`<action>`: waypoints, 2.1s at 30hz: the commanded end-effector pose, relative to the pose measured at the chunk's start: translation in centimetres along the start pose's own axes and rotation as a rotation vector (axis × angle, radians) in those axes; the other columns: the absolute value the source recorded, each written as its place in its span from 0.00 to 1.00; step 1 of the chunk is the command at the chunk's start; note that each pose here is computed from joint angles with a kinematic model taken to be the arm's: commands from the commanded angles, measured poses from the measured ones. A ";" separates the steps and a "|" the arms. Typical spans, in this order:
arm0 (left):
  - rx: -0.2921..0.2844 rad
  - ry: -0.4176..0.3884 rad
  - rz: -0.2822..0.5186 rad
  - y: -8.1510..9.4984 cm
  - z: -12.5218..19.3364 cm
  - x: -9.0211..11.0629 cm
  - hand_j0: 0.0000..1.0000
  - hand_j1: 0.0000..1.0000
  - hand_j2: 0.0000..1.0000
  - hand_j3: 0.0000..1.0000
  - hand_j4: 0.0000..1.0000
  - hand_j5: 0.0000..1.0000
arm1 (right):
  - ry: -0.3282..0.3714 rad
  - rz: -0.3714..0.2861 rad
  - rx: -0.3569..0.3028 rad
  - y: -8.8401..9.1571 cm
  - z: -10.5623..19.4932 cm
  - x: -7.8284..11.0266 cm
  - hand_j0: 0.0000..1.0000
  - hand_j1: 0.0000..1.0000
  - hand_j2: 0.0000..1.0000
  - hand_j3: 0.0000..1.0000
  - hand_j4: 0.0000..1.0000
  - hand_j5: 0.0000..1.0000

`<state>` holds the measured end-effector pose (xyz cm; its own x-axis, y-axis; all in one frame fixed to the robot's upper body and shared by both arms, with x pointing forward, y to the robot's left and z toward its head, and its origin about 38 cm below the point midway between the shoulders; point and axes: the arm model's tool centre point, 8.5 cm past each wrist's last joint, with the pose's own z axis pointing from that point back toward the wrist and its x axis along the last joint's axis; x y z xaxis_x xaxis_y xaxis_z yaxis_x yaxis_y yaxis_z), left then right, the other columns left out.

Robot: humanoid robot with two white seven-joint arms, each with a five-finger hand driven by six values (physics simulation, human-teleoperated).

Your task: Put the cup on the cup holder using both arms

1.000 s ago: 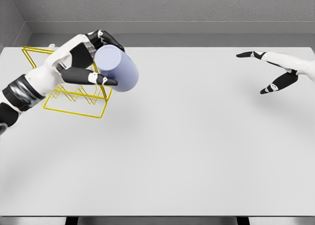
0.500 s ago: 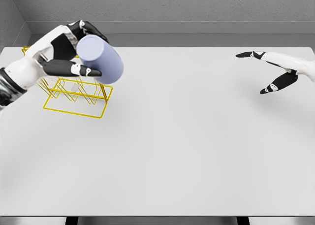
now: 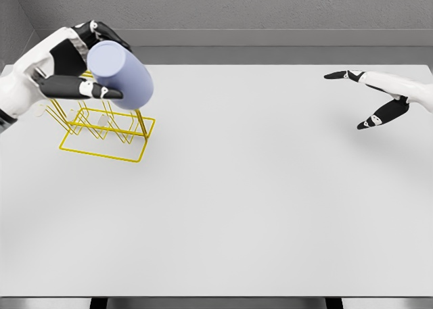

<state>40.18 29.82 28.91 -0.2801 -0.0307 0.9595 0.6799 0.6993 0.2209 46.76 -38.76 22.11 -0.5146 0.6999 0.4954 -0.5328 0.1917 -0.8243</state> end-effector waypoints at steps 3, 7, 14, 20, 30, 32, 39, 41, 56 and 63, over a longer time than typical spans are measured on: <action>0.015 0.013 -0.014 0.7 0.7 0.4 0.34 0.34 0.34 0.34 0.34 0.34 | -0.001 -0.005 -0.007 -0.1 0.0 0.0 1.00 1.00 1.00 1.00 1.00 1.00; 0.021 0.033 -0.029 1.2 1.3 0.6 0.34 0.34 0.34 0.34 0.34 0.34 | 0.004 -0.005 -0.008 -0.2 0.2 -0.1 1.00 1.00 1.00 1.00 1.00 1.00; 0.030 0.053 -0.036 1.5 1.9 0.5 0.34 0.34 0.34 0.34 0.34 0.34 | -0.005 -0.005 -0.004 -0.1 0.0 0.1 1.00 1.00 1.00 1.00 1.00 1.00; 0.046 0.078 -0.042 2.0 2.5 0.2 0.34 0.34 0.34 0.34 0.34 0.34 | -0.005 -0.005 -0.004 -0.1 -0.1 0.1 1.00 1.00 1.00 1.00 1.00 1.00; 0.084 0.101 -0.045 3.2 3.0 -0.4 0.34 0.34 0.34 0.34 0.34 0.34 | -0.005 -0.005 -0.004 -0.1 -0.1 0.1 1.00 1.00 1.00 1.00 1.00 1.00; 0.083 0.097 -0.043 3.2 3.0 -0.5 0.34 0.34 0.34 0.34 0.34 0.34 | -0.005 -0.005 -0.004 -0.1 -0.1 0.1 1.00 1.00 1.00 1.00 1.00 1.00; 0.079 0.096 -0.036 2.9 2.8 -0.6 0.34 0.34 0.34 0.34 0.34 0.34 | -0.005 -0.005 -0.004 -0.1 -0.1 0.1 1.00 1.00 1.00 1.00 1.00 1.00; 0.079 0.102 -0.029 2.8 3.1 -0.9 0.34 0.34 0.34 0.34 0.34 0.34 | -0.006 -0.005 -0.004 0.0 -0.1 0.2 1.00 1.00 1.00 1.00 1.00 1.00; 0.078 0.128 -0.015 2.5 3.8 -1.8 0.34 0.34 0.34 0.34 0.34 0.34 | -0.007 -0.004 0.000 0.0 -0.2 0.2 1.00 1.00 1.00 1.00 1.00 1.00; 0.089 0.155 -0.027 2.9 4.6 -1.8 0.34 0.34 0.34 0.34 0.34 0.34 | -0.007 -0.006 -0.001 0.1 -0.2 0.2 1.00 1.00 1.00 1.00 1.00 1.00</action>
<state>39.44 34.97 26.45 -0.1778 -0.1539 0.9720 0.6153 0.7534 0.2318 46.71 -38.49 22.00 -0.5190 0.6957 0.4965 -0.5364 0.1871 -0.8229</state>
